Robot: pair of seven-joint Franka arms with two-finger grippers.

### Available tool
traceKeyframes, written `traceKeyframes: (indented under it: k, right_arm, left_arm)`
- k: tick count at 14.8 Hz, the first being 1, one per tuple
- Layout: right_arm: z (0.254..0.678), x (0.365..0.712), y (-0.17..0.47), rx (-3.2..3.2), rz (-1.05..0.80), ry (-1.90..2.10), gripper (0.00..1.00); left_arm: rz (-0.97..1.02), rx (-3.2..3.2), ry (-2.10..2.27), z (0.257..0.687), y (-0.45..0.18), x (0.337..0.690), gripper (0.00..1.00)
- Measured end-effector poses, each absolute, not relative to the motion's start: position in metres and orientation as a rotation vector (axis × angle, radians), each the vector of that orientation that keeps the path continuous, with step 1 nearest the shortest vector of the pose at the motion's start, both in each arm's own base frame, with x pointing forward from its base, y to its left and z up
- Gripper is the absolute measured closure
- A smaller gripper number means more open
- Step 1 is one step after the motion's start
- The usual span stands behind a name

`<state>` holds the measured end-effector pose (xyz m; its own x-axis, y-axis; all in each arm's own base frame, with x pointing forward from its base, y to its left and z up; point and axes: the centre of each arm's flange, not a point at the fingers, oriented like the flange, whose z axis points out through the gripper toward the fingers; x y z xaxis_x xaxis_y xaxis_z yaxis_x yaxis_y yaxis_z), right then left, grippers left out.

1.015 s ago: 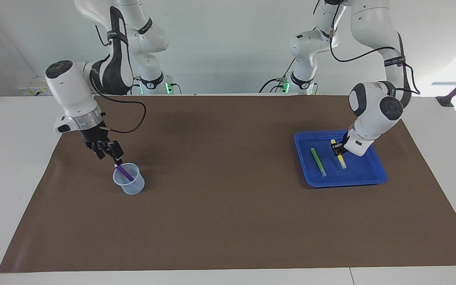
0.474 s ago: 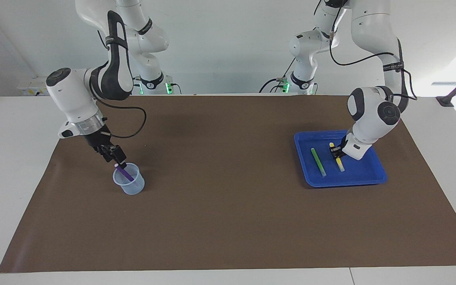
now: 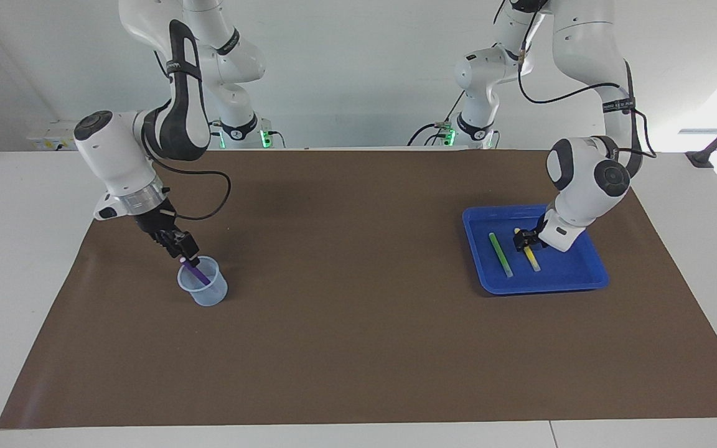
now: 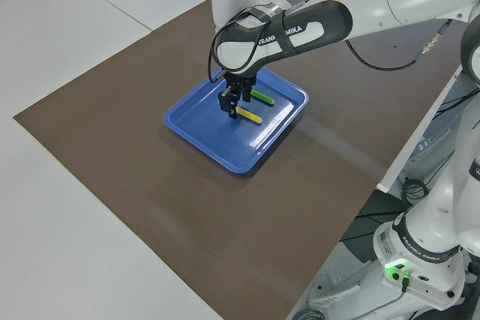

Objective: Right arm passes pens to left for tray arrangement
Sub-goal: 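Place the yellow pen in the tray beside the green pen with the left gripper, then pull the purple pen from the cup with the right gripper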

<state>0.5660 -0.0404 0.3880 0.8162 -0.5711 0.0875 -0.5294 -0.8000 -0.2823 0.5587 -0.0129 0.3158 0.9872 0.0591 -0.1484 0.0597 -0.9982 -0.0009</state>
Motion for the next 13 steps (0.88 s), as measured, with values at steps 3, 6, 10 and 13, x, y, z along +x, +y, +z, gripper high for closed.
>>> traceKeyframes:
  k: [3, 6, 10, 13]
  right_arm:
    - [0.388, 0.566, -0.04, -2.747, -0.244, 0.856, 0.52]
    - [0.391, 0.567, -0.04, -2.74, -0.259, 0.858, 0.82]
    - [0.393, 0.569, -0.04, -2.739, -0.267, 0.856, 0.82]
    - [0.407, 0.575, -0.036, -2.735, -0.278, 0.836, 0.82]
  left_arm:
    - [-0.252, 3.128, 0.102, 0.341, -0.011, 0.569, 0.0]
    - [-0.26, 3.085, 0.144, 0.394, -0.012, 0.583, 0.0]
    - [-0.206, 3.042, 0.301, 0.461, -0.022, 0.585, 0.0]
    - [-0.156, 2.922, 0.487, 0.508, -0.041, 0.572, 0.0]
